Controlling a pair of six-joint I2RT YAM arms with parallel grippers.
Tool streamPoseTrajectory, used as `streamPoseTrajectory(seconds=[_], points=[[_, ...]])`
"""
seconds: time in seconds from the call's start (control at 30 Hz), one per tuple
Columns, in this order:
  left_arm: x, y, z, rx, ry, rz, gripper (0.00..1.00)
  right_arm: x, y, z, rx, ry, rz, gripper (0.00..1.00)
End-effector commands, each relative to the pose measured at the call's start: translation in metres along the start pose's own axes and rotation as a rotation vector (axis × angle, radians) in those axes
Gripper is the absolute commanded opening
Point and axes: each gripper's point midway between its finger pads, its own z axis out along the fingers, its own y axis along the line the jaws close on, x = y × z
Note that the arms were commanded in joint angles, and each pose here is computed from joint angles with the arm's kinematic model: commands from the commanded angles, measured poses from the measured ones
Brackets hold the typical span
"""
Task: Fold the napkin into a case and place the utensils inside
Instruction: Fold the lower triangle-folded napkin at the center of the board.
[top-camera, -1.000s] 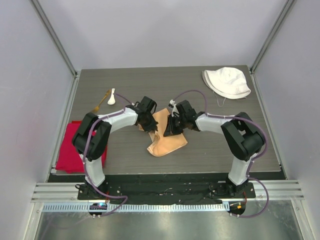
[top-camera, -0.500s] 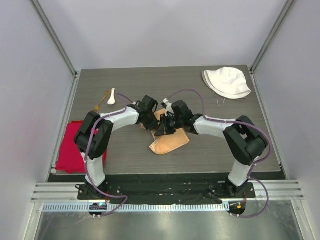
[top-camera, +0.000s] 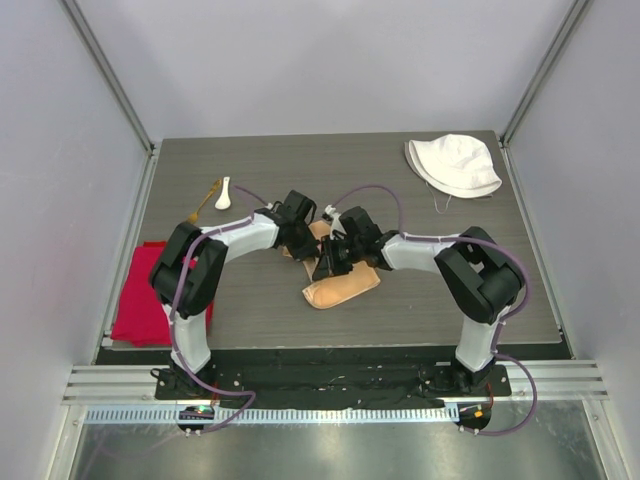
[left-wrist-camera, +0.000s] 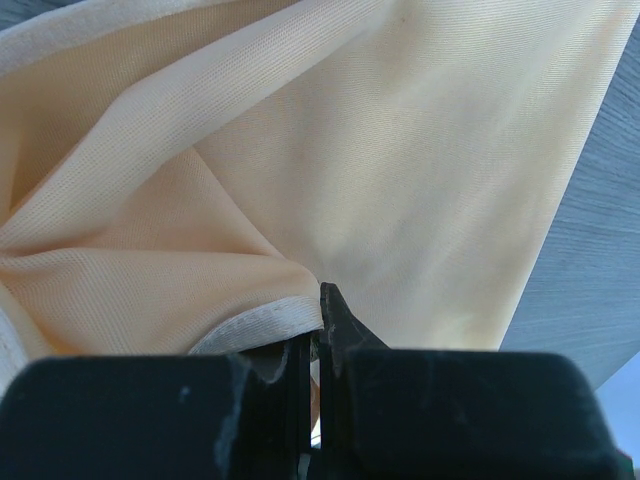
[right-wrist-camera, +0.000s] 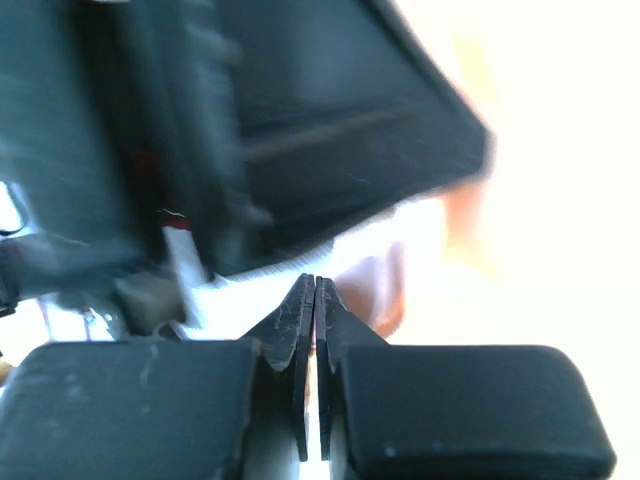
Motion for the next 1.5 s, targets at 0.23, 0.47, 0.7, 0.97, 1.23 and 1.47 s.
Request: streamPoseTrajectory(seconds=[0.23,0.47,0.7,0.97,1.23,1.47], points=[[-0.004,-0.015,0.003,0.028,-0.016,0.04,0.0,0.002,-0.049,-0.051,0.205,0.013,-0.046,0.04],[-0.006,-0.023,0.007,0.026,-0.032,0.062,0.0,-0.006,-0.046,-0.059,0.202,-0.002,-0.058,0.04],[-0.006,-0.02,0.0,0.014,-0.047,0.073,0.0,-0.05,-0.065,-0.049,0.217,-0.085,-0.037,0.08],[-0.008,-0.024,-0.006,0.021,-0.05,0.087,0.0,-0.07,-0.072,-0.023,0.193,-0.102,-0.038,0.06],[-0.018,-0.043,-0.019,0.047,-0.065,0.12,0.0,-0.034,-0.091,-0.009,0.193,-0.049,0.03,0.03],[-0.018,-0.05,-0.006,0.037,-0.045,0.14,0.0,-0.041,-0.076,-0.011,0.127,-0.093,0.06,0.02]])
